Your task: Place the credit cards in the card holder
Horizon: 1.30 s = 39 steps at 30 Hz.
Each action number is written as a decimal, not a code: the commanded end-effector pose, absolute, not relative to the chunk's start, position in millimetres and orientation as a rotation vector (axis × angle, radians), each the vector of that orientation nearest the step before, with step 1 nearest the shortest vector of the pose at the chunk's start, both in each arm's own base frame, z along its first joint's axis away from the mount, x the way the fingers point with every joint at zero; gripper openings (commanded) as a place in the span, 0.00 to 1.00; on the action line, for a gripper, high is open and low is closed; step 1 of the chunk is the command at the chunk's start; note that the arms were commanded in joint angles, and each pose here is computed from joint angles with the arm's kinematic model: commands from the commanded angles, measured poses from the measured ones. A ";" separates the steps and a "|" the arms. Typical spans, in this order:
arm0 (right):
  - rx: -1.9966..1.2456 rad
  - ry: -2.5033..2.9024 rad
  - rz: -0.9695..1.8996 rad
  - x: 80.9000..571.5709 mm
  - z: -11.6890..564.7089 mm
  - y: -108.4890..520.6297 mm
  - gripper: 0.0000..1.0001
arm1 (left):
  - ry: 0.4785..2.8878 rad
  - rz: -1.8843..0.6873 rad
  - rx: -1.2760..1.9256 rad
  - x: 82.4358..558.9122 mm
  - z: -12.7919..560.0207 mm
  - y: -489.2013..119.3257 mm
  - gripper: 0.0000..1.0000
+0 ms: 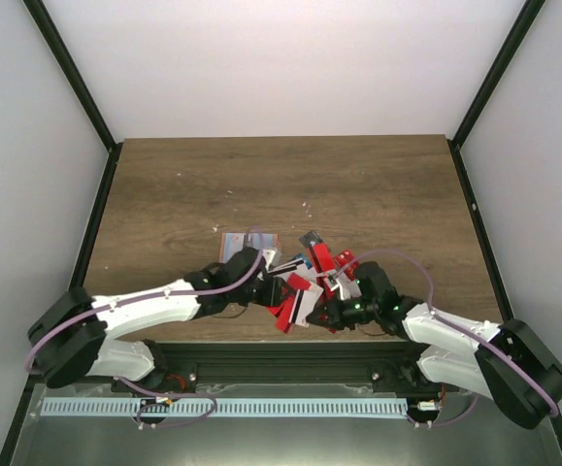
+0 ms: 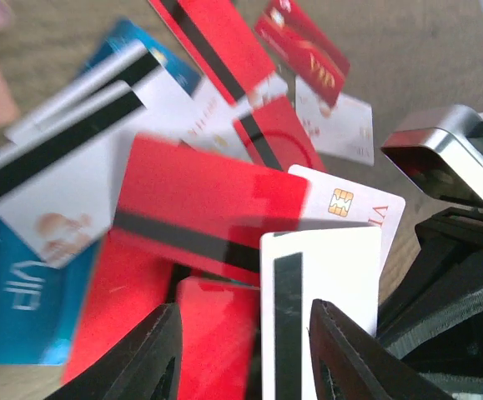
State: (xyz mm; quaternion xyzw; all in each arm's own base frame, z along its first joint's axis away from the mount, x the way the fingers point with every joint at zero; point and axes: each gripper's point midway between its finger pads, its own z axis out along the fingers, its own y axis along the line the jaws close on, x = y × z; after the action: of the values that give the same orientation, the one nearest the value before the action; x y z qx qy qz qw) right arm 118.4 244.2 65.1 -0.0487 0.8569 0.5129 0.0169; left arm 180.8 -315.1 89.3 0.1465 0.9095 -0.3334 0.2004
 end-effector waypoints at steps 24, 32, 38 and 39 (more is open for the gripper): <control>-0.522 2.207 1.662 180.7 176.9 249.3 0.01 | 2.107 -1.432 0.609 188.4 181.9 -301.9 0.47; -0.542 2.147 1.698 172.5 184.5 247.6 0.01 | 2.041 -1.580 0.690 182.6 190.1 -319.4 0.46; -0.512 2.175 1.662 175.3 179.3 245.8 0.01 | 2.065 -1.523 0.679 186.3 188.2 -315.6 0.45; -0.513 2.175 1.661 175.5 179.5 245.9 0.01 | 2.075 -1.514 0.676 186.1 186.4 -314.7 0.44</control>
State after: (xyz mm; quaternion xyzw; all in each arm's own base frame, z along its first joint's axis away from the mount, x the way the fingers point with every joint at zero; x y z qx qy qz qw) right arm 171.2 247.7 174.3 -0.1790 0.7712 0.5891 0.1617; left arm 186.3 -314.7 174.5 0.2309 0.7696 -0.5516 0.2238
